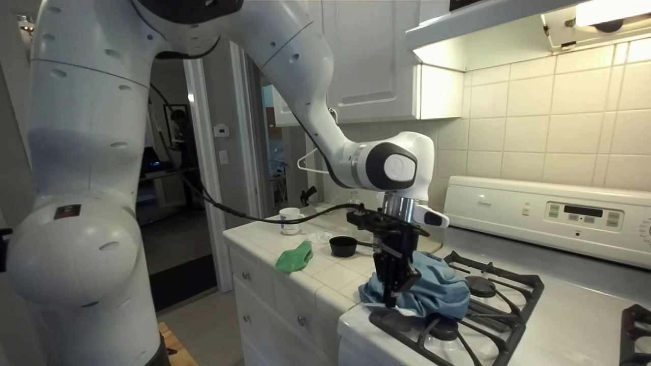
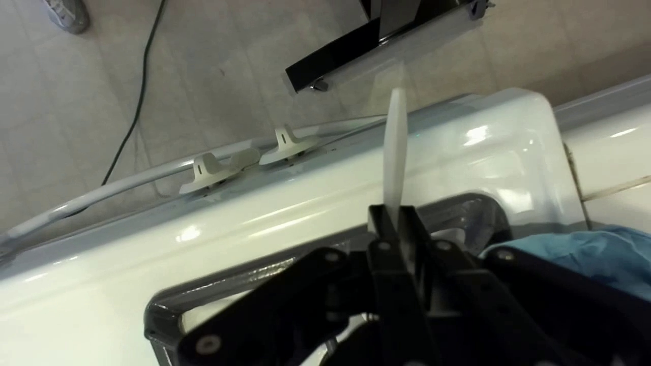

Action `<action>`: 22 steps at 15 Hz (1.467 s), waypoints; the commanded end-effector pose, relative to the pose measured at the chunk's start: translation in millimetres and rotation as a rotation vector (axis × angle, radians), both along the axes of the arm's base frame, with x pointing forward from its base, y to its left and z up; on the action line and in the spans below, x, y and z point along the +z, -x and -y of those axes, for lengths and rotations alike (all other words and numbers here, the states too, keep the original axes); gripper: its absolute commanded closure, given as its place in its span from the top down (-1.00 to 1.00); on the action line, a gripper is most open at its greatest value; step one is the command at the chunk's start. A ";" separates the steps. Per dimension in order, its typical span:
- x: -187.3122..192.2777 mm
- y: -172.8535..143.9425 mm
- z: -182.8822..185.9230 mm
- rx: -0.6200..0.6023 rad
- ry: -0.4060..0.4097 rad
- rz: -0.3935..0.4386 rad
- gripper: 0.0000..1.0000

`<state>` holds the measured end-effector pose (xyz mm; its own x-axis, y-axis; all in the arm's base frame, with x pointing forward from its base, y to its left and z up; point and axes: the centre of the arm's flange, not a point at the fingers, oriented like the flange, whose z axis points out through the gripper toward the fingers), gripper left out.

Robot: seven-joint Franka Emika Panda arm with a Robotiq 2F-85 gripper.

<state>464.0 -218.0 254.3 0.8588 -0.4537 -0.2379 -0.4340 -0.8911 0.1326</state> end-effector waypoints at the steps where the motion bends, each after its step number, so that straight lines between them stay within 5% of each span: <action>1: 23.8 12.1 -17.6 0.027 -0.009 0.103 -0.96; 9: 38.7 18.6 -75.9 -0.037 -0.113 0.332 -0.96; 13: 35.8 7.8 -76.9 -0.032 -0.098 0.304 -0.83; 17: 37.6 9.1 -77.5 -0.032 -0.098 0.307 -0.83; 18: 37.7 9.1 -77.5 -0.032 -0.098 0.307 -0.96; 22: 40.3 -5.4 -130.3 0.105 -0.033 0.352 -0.96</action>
